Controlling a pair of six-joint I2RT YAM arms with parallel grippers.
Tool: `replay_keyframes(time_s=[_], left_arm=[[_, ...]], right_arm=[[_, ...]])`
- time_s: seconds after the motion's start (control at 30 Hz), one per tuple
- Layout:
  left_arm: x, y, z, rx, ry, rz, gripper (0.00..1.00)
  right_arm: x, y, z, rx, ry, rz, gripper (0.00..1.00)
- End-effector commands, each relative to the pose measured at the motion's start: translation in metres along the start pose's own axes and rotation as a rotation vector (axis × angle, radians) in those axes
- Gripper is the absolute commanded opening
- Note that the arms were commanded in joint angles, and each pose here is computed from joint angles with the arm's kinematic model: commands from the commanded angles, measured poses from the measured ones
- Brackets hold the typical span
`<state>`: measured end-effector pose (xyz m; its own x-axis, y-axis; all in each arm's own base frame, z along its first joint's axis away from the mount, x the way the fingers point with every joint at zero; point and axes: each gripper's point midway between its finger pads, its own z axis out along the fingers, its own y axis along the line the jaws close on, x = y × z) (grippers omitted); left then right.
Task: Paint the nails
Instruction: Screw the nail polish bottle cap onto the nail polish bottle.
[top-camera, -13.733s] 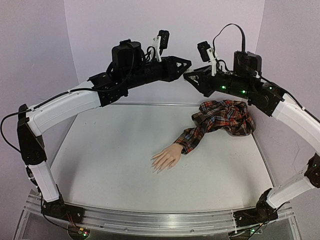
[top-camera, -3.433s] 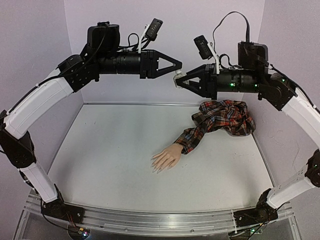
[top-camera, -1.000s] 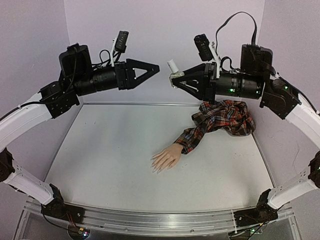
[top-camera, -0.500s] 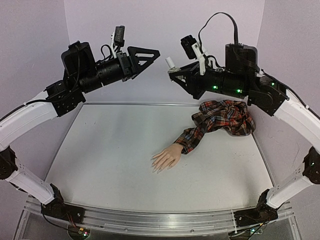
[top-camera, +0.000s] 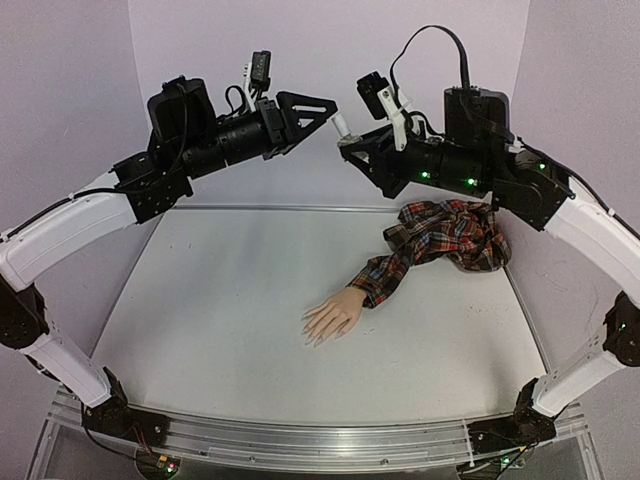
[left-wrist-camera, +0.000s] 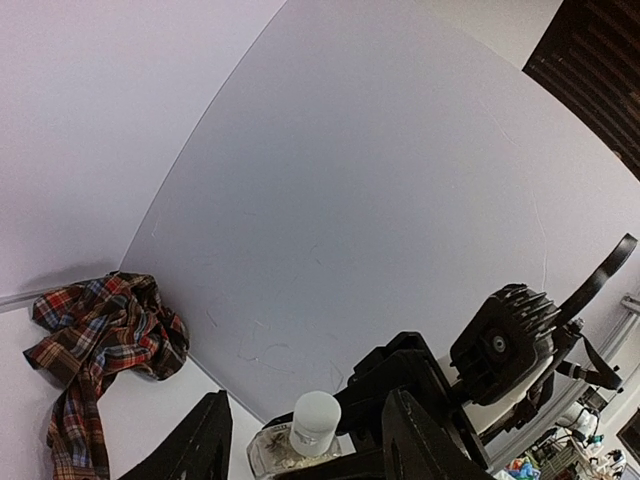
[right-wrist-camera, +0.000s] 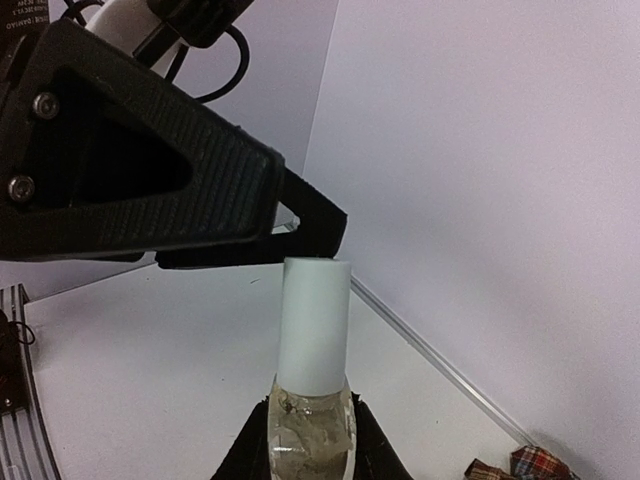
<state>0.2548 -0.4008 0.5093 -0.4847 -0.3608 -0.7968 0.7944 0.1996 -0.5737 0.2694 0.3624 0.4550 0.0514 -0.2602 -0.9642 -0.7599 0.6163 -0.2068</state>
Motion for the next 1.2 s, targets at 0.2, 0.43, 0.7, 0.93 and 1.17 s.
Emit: replay_keyframes(time_s=[0.2,0.43,0.7,0.93,1.17], left_arm=[[-0.012,-0.021,0.011,0.052,-0.018,0.005,0.52],[-0.009,-0.020,0.014,0.052,-0.006,0.003,0.45],[-0.006,-0.022,0.018,0.046,0.005,0.014,0.34],[-0.003,-0.022,0.020,0.034,0.016,0.033,0.11],[0.015,-0.021,0.023,0.041,0.102,0.067,0.00]], right_arm=[[-0.026,-0.007,-0.006,0.036,-0.064,-0.007,0.00],[-0.026,-0.008,-0.007,0.043,-0.063,-0.013,0.00],[-0.028,-0.008,-0.007,0.043,-0.064,-0.013,0.00],[-0.030,-0.008,-0.008,0.042,-0.066,-0.015,0.00],[-0.038,-0.003,-0.014,0.009,-0.081,-0.008,0.00]])
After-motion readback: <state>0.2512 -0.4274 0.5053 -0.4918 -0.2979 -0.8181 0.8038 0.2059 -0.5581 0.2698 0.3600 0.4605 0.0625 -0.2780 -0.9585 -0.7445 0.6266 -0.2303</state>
